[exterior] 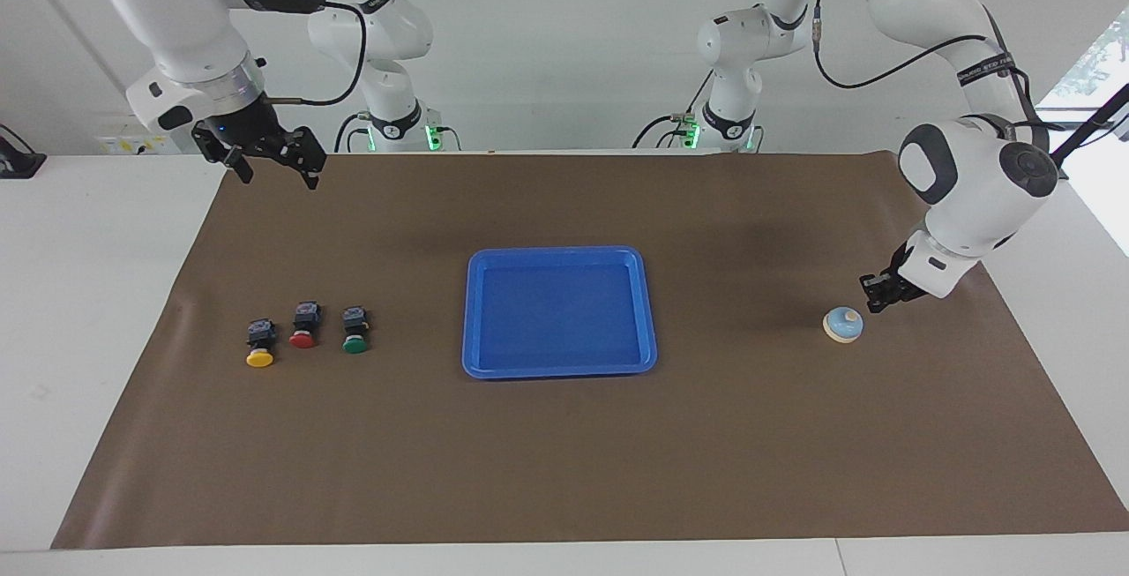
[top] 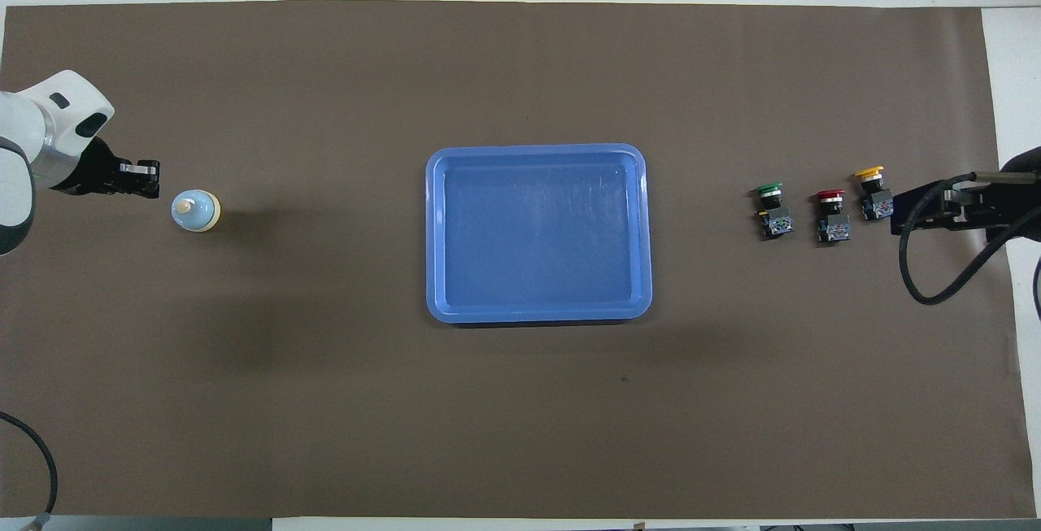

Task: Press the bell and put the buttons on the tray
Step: 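Move the left gripper over the bell and press down on it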

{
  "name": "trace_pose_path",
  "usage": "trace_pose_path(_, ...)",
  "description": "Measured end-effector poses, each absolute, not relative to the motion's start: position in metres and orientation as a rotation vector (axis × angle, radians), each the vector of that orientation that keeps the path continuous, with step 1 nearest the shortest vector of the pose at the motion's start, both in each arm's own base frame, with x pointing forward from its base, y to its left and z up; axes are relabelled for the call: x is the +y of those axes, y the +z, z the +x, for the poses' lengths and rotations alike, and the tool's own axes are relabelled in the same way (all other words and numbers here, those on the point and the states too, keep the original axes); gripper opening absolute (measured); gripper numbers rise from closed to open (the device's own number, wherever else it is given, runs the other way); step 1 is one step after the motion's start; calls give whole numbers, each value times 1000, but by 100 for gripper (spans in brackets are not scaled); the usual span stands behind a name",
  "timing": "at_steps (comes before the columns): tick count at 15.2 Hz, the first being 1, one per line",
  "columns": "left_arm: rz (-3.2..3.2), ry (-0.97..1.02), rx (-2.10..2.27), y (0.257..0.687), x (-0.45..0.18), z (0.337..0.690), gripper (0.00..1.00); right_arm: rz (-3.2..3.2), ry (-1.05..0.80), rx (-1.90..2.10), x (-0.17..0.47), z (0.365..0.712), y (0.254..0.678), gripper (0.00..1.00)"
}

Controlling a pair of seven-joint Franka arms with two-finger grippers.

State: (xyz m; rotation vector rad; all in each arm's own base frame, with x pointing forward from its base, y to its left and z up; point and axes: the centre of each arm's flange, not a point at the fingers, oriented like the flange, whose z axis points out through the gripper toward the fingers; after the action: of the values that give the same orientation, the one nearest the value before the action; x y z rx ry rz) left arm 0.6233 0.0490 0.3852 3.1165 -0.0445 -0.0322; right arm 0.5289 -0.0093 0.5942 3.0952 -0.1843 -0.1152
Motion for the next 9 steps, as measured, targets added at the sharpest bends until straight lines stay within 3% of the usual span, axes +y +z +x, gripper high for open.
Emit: trace_pose_path(9, 3113, 5, -43, 345, 49, 627, 1, 3095, -115, -184, -9, 529, 594, 100)
